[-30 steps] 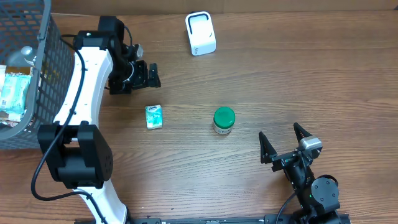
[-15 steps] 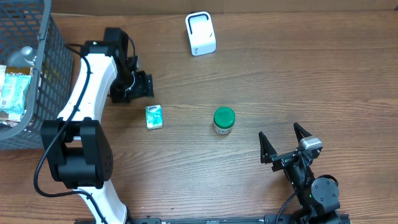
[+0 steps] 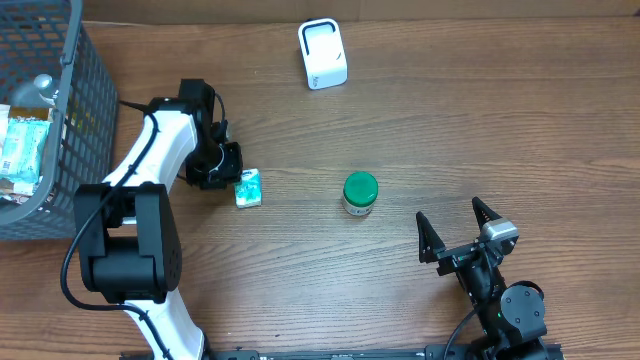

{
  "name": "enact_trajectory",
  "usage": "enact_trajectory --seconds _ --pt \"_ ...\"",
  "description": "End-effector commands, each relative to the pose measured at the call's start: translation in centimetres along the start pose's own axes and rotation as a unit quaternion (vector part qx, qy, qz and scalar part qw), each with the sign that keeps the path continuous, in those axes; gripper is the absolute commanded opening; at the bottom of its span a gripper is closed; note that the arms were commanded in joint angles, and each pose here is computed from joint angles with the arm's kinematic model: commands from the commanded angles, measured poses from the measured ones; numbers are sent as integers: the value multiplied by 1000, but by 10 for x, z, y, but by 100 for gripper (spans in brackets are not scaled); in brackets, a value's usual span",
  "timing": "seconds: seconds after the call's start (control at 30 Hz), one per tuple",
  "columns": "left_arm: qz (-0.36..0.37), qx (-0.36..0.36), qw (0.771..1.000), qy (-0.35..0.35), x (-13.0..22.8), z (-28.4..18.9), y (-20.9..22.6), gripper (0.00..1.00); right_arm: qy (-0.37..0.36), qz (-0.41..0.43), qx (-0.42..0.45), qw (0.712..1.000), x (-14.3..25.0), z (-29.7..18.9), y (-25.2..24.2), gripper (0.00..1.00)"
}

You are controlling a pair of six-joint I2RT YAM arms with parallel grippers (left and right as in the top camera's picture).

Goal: Scan the item barcode

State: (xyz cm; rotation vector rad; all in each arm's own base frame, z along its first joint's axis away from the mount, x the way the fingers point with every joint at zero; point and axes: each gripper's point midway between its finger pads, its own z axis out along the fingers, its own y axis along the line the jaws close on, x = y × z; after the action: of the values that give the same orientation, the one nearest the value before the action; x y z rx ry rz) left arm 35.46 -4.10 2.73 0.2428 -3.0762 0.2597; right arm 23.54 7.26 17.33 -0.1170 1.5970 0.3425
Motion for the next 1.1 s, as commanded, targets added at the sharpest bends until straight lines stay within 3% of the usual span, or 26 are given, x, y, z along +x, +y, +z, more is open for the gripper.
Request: enact_trajectory --seconds 0.0,0.53,0.6,0.63,0.73,0.97,1.07 --pt "-9 5 1000 9 9 6 -2 34 0 -3 3 1000 3 0 -2 100" --pt "-6 33 999 1 14 31 -6 31 0 -3 3 1000 3 0 -2 100" --pt "-6 33 999 1 16 36 -4 23 0 -3 3 1000 3 0 -2 100" --pt "-6 33 999 2 18 38 -4 7 0 -3 3 1000 3 0 -2 100" --pt "-6 33 999 2 18 37 -4 4 0 -3 3 1000 3 0 -2 100" --pt "-1 32 999 -28 -16 -19 -14 4 0 -3 3 1000 3 0 -2 100" --pt "15 -13 998 -55 -31 -48 -16 4 0 -3 3 1000 3 0 -2 100"
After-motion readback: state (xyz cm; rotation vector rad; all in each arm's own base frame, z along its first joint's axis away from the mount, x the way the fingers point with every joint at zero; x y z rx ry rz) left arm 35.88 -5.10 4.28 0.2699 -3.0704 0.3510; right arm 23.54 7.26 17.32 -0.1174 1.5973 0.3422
